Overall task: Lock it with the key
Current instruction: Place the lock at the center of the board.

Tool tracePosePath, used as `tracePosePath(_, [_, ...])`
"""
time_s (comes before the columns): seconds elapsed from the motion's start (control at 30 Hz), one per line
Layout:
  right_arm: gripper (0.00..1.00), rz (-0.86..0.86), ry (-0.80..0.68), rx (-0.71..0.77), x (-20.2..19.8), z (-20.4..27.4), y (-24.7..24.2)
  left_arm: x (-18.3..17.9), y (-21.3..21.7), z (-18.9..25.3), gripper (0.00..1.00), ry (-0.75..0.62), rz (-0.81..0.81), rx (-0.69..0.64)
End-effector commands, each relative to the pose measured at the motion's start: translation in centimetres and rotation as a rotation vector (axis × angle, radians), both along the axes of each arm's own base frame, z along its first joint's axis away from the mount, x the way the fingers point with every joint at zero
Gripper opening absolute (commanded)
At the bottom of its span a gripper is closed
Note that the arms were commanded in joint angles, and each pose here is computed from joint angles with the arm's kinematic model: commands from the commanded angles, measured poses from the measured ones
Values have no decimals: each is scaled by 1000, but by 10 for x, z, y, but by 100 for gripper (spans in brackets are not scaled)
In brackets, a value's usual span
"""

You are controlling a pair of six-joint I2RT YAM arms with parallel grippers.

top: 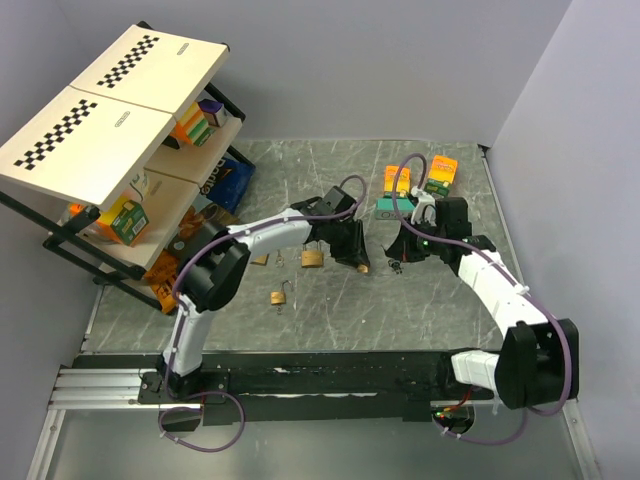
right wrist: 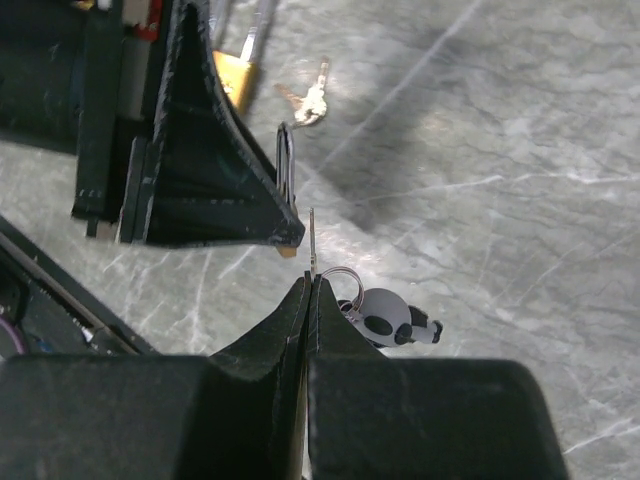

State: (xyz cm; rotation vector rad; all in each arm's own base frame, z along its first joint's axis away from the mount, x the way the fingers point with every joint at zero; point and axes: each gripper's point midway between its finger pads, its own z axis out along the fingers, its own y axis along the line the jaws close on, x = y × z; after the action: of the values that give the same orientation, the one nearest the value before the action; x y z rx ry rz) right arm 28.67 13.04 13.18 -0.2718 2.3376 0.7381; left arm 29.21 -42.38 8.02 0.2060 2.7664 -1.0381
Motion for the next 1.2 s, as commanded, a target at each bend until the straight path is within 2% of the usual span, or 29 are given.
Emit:
tracePosePath(0.0, [0, -18, -20, 16, 18, -7, -7, 20, -21, 14, 1, -31, 56, -40])
tracePosePath(0.53, [0, -50, 13, -7, 57, -32, -29, 33, -64, -27, 2, 1, 65, -55])
tracePosePath(0.63, [0, -59, 37, -4, 61, -40, -31, 36, -64, -33, 9, 3, 76, -33])
tracePosePath(0.67, [0, -68, 50, -1, 62, -44, -32, 38, -64, -33, 16, -4, 82, -26])
tracePosePath(0.83, [0, -86, 65, 13, 72, -49, -31, 39, -55, -47, 31, 6, 103, 41])
tracePosePath(0.93, [0, -94, 68, 19, 77, -50, -32, 36, -49, -52, 43, 20, 105, 63])
tracePosePath(0.97, [0, -96, 67, 17, 78, -50, -31, 35, -49, -51, 49, 20, 102, 61])
tracePosePath(1.07, [0, -112, 70, 11, 79, -51, -34, 35, -49, -48, 55, 11, 99, 54])
tracePosePath(1.17, [0, -121, 81, 2, 78, -54, -35, 35, -51, -40, 56, -2, 92, 39])
